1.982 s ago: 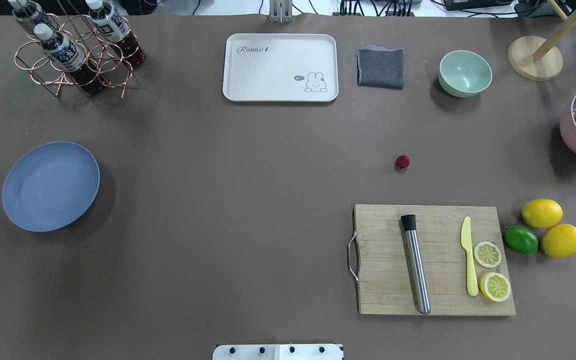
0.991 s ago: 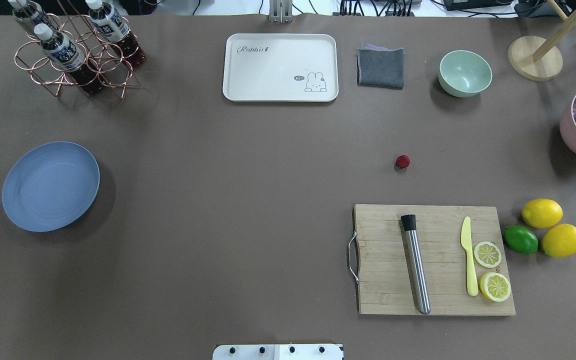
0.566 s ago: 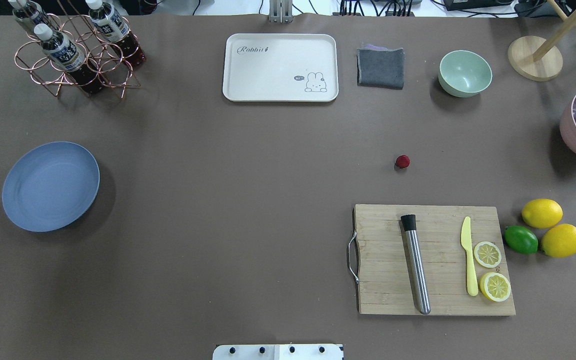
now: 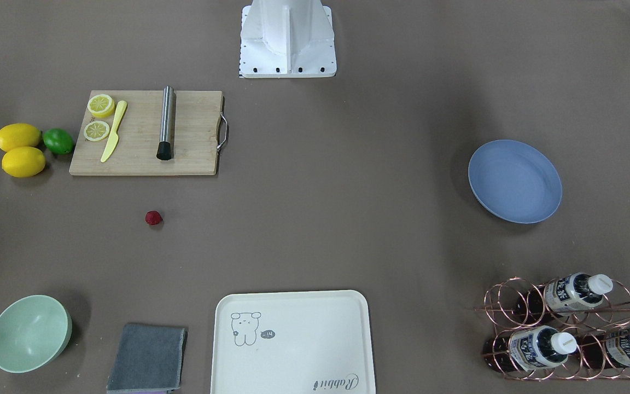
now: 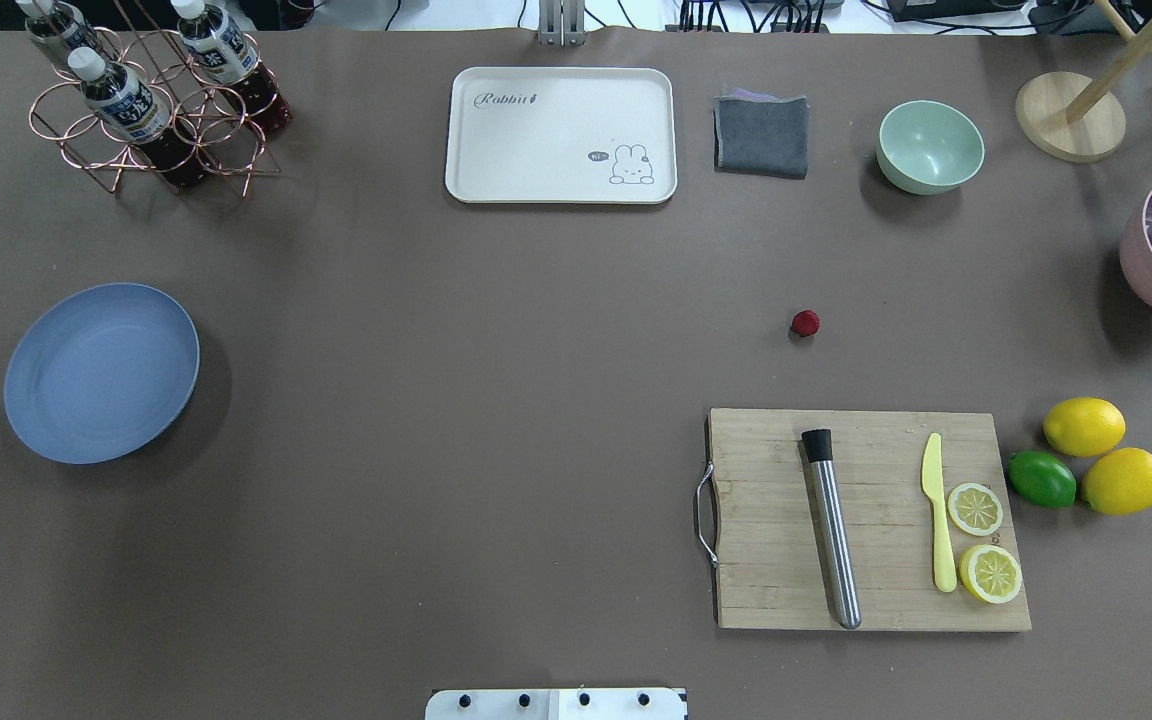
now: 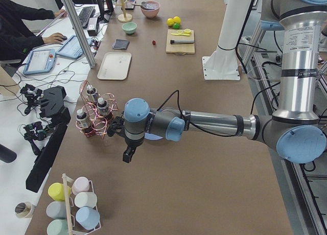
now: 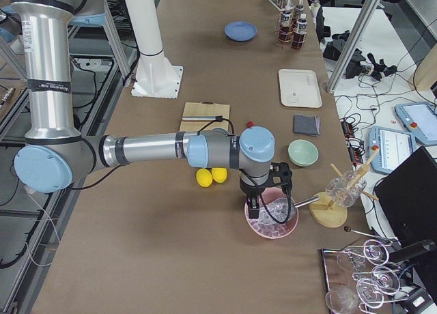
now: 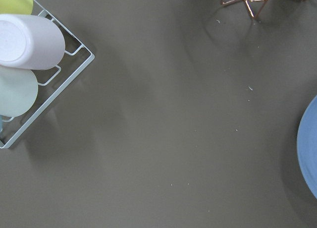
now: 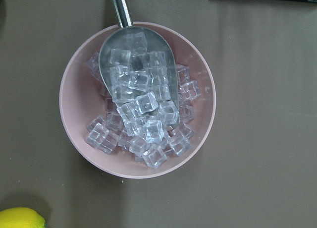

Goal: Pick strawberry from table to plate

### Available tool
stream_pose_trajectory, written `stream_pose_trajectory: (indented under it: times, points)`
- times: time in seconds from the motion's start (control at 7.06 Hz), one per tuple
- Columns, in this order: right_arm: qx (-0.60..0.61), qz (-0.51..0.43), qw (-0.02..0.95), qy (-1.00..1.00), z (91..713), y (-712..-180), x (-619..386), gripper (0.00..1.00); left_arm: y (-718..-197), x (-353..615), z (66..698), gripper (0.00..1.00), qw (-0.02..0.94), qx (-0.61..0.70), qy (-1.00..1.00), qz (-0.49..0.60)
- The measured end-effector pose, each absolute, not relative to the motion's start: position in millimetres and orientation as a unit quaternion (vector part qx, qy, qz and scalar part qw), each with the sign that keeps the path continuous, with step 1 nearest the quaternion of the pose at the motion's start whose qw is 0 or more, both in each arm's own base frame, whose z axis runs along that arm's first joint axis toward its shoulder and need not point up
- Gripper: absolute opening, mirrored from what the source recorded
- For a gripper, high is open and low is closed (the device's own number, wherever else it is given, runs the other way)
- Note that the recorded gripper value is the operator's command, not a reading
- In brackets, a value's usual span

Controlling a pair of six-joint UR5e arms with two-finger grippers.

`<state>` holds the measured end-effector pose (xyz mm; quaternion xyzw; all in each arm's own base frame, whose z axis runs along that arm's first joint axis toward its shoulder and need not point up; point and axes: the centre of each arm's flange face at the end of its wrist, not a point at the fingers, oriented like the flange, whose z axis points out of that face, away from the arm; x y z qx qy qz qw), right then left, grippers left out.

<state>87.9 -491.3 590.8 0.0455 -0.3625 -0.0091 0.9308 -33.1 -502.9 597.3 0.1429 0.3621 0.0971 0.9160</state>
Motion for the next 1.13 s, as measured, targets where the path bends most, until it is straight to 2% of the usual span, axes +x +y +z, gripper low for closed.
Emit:
stream_pose_trajectory:
  times: [0.42,0.71,0.85,0.99,1.13]
  points:
    - [0.033,0.030,0.924,-0.379,529,-499,28,1.00,-502,80,588,0.98,0.894,0.143,0.422,0.054]
    - [0.028,0.056,0.917,-0.394,495,-501,-22,1.00,-488,148,619,0.98,0.870,0.143,0.469,0.042]
    - [0.029,0.070,0.911,-0.404,485,-501,-48,1.00,-480,175,631,0.94,0.865,0.145,0.478,0.043]
    - [0.029,0.080,0.906,-0.414,477,-501,-71,1.00,-474,197,638,0.74,0.865,0.148,0.476,0.050]
    - [0.029,0.083,0.903,-0.420,473,-500,-84,1.00,-470,212,642,0.59,0.866,0.149,0.474,0.055]
